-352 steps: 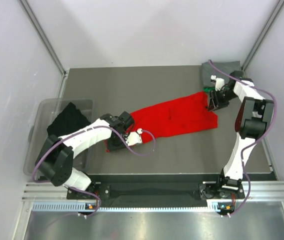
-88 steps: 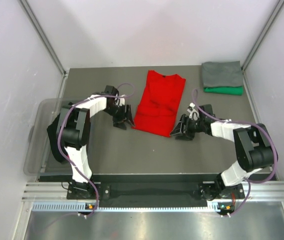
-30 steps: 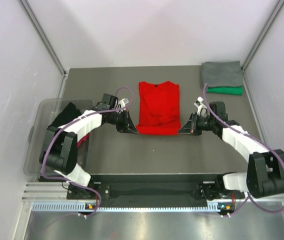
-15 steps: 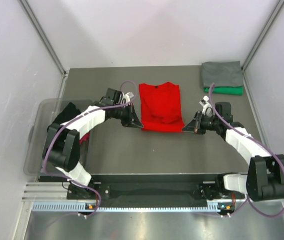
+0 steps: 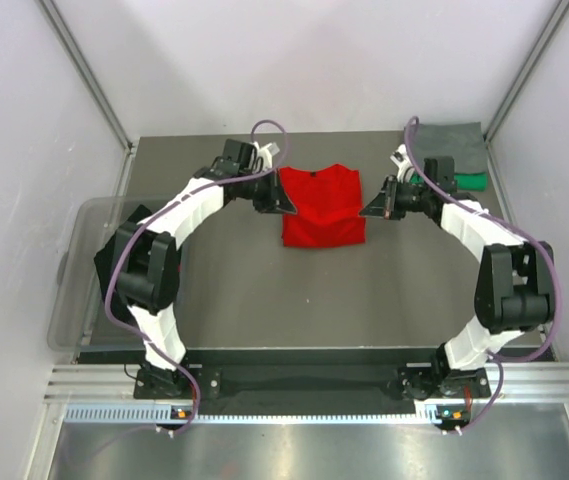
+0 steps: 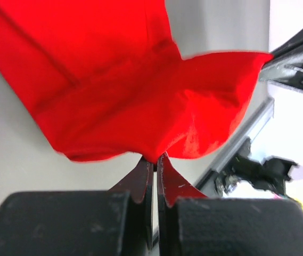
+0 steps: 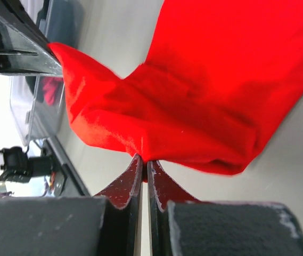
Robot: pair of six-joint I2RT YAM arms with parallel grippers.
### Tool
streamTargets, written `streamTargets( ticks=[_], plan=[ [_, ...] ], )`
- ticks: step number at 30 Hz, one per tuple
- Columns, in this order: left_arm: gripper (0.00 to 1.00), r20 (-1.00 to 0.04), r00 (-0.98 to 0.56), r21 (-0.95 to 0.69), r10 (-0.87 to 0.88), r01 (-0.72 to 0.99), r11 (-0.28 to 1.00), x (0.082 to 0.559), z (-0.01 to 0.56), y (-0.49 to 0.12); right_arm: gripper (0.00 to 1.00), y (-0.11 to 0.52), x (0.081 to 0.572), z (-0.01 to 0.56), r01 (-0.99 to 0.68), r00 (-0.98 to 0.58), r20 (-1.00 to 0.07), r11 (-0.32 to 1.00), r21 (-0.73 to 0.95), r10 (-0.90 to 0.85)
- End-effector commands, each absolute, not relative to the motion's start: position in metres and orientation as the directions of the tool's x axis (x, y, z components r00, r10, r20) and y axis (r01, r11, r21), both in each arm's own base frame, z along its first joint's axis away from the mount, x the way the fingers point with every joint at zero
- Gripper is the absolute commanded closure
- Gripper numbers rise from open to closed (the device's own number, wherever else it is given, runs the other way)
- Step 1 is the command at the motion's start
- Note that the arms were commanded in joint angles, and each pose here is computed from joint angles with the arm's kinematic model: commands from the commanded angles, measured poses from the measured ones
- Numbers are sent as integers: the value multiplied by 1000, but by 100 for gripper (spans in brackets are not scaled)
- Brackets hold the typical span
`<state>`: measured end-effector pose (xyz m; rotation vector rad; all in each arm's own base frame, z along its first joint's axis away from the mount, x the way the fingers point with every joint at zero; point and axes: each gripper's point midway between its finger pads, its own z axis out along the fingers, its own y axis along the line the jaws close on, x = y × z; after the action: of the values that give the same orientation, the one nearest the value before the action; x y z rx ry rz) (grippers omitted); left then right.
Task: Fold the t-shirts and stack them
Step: Fold the tshirt
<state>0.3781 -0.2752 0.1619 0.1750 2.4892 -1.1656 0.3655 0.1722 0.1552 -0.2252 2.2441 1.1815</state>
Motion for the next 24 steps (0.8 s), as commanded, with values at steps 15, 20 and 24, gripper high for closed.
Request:
streamTargets(
  ticks=[15,20,24],
  plan=[
    [100,-481,-877,-550,-21,283,786,448,144,-258,100,173,480,188,-534,-650,-737,580,615,184],
    [100,-502,-864,-515,-42,259,817,471,139,-248,100,172,501,175,-528,-645,-740,589,612,191],
    [100,-512,-858,-508,-45,259,822,486,134,-247,100,173,520,172,-530,-643,-740,584,616,197]
  ],
)
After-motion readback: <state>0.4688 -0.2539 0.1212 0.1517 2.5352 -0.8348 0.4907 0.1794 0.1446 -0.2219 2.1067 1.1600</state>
